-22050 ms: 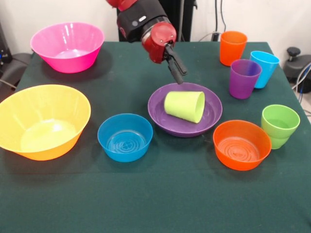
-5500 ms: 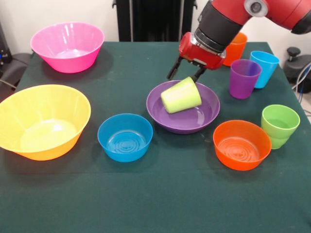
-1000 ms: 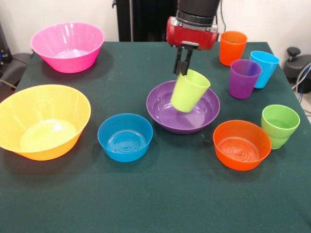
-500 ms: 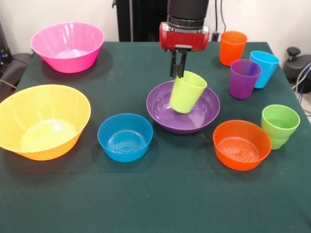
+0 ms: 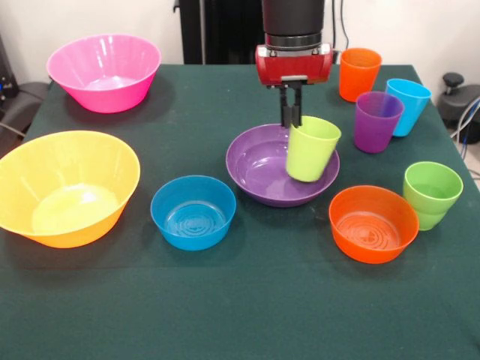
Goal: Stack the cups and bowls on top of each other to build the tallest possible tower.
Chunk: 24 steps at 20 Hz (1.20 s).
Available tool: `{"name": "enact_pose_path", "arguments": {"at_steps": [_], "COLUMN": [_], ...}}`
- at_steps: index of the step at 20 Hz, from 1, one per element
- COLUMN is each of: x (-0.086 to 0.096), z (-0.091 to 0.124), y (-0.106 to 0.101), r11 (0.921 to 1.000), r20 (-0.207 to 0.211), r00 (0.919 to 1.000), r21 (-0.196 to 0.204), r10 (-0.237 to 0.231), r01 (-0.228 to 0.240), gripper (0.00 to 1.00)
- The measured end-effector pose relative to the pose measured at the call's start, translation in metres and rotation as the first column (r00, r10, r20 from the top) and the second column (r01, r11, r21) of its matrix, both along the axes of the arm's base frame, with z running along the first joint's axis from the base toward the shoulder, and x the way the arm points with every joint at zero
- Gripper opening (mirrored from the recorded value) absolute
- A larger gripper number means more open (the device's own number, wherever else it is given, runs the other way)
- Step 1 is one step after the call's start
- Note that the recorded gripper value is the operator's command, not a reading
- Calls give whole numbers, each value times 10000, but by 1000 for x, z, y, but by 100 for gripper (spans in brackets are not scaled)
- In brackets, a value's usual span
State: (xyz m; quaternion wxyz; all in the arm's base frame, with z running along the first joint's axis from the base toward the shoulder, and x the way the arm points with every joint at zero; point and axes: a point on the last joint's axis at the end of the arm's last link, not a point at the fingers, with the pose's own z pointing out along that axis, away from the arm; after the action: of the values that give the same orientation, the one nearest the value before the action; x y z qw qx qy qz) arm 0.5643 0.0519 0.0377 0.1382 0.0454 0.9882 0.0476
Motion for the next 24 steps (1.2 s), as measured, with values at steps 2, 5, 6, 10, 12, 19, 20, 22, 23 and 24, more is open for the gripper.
{"name": "enact_pose_path", "arguments": {"at_steps": [2, 5, 6, 10, 12, 19, 20, 22, 23, 24], "x": [1, 2, 2, 3, 2, -2, -2, -3, -4, -6], "z": [2, 6, 6, 9, 8, 9, 9, 8, 8, 8], "y": [1, 1, 1, 0, -2, -12, -12, -13, -15, -16], "r11": [9998, 9994, 9992, 9969, 9957, 9946, 9945, 9942, 9939, 9934], "r20": [146, 274, 307, 412, 353, 108, 72, -3, -68, -156], "r00": [9999, 9993, 9990, 9964, 9952, 9946, 9945, 9943, 9940, 9937], "r21": [173, 220, 227, 197, 114, -85, -106, -155, -202, -257], "r10": [46, 260, 323, 747, 910, 1036, 1044, 1069, 1087, 1111], "r01": [-49, -266, -330, -755, -914, -1035, -1043, -1069, -1088, -1115], "gripper": [0, 0, 0, 0, 0, 0, 0, 0, 0, 0]}}
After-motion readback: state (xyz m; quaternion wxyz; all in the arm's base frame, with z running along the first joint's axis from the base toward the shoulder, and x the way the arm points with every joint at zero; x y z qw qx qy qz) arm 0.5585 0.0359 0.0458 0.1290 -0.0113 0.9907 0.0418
